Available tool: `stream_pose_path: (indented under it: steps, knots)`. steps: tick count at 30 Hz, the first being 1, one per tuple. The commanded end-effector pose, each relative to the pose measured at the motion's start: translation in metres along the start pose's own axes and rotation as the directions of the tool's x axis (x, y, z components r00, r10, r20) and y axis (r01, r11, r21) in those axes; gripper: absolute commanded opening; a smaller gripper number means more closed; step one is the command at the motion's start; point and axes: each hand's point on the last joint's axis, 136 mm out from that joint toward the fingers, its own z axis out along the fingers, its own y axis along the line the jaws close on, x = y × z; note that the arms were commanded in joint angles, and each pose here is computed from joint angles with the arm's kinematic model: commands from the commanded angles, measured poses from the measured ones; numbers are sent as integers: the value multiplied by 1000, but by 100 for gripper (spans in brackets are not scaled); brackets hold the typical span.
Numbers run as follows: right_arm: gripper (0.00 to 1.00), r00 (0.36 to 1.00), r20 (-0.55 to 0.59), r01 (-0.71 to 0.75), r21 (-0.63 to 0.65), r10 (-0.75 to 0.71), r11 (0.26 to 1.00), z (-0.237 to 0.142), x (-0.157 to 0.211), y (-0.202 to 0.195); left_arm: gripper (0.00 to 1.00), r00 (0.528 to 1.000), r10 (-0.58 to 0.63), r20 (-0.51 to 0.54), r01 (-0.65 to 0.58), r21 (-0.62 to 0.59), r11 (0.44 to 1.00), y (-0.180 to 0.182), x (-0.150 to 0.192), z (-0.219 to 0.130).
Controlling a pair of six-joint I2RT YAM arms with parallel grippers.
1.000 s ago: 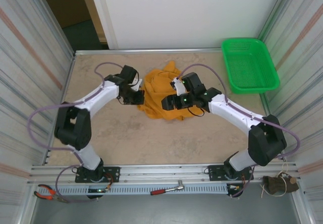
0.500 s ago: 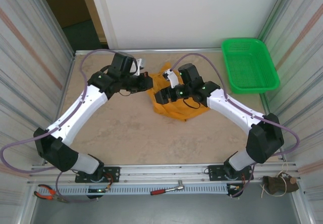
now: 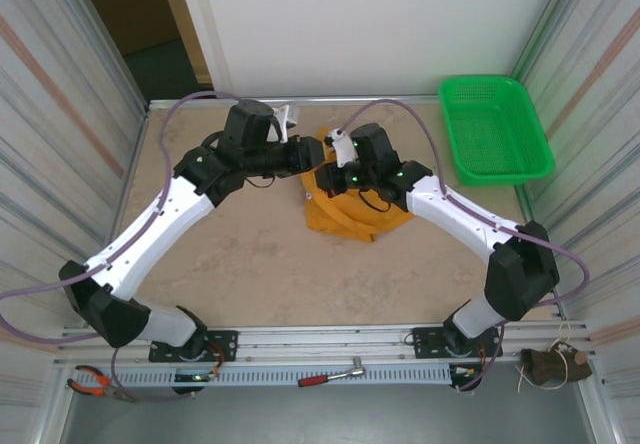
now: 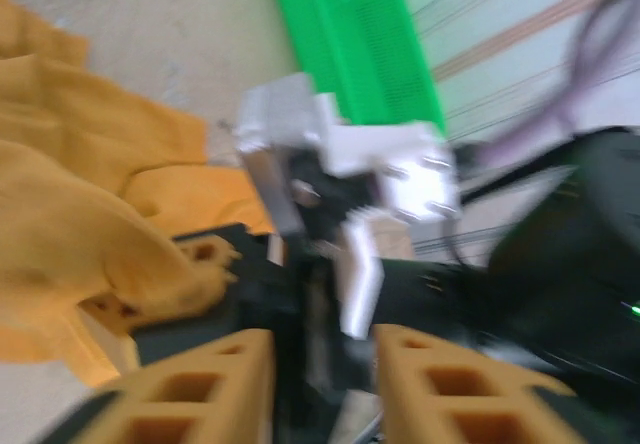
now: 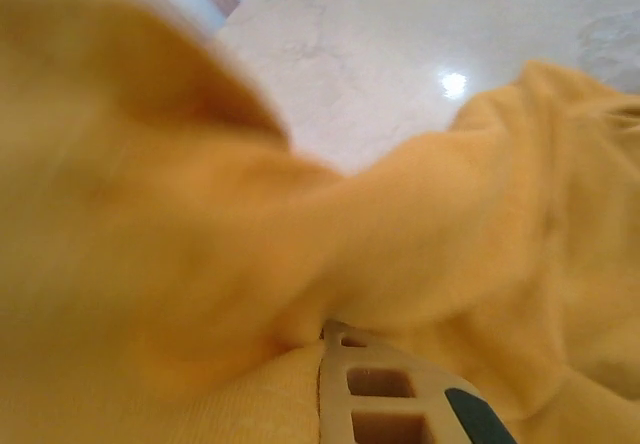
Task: Fold the inside-out t-shirt
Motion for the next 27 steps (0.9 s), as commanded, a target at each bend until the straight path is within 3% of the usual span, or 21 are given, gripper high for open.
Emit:
stream_pose_path:
  steps: [1, 8, 11, 18, 27]
  knots:
    - [0, 994, 103, -17, -10, 18, 1000, -25, -19, -10, 50, 979, 106, 173, -119, 70, 990, -31, -27, -43]
    - [0, 990, 144, 13, -68, -3, 998, -55, -30, -5, 56, 967, 103, 233, -98, -30, 995, 60, -20, -25]
    - [0, 988, 153, 13, -67, -3, 998, -62, -31, -5, 57, 974, 78, 215, -89, 42, 995, 82, -17, -9]
    - [0, 988, 154, 7, -76, 5, 997, -65, -30, -3, 58, 976, 105, 189, -155, 270, 950, 61, -18, 18]
    - [0, 987, 159, 6, -80, 7, 997, -66, -30, -2, 56, 990, -2, 143, -57, 412, 910, 58, -19, 43]
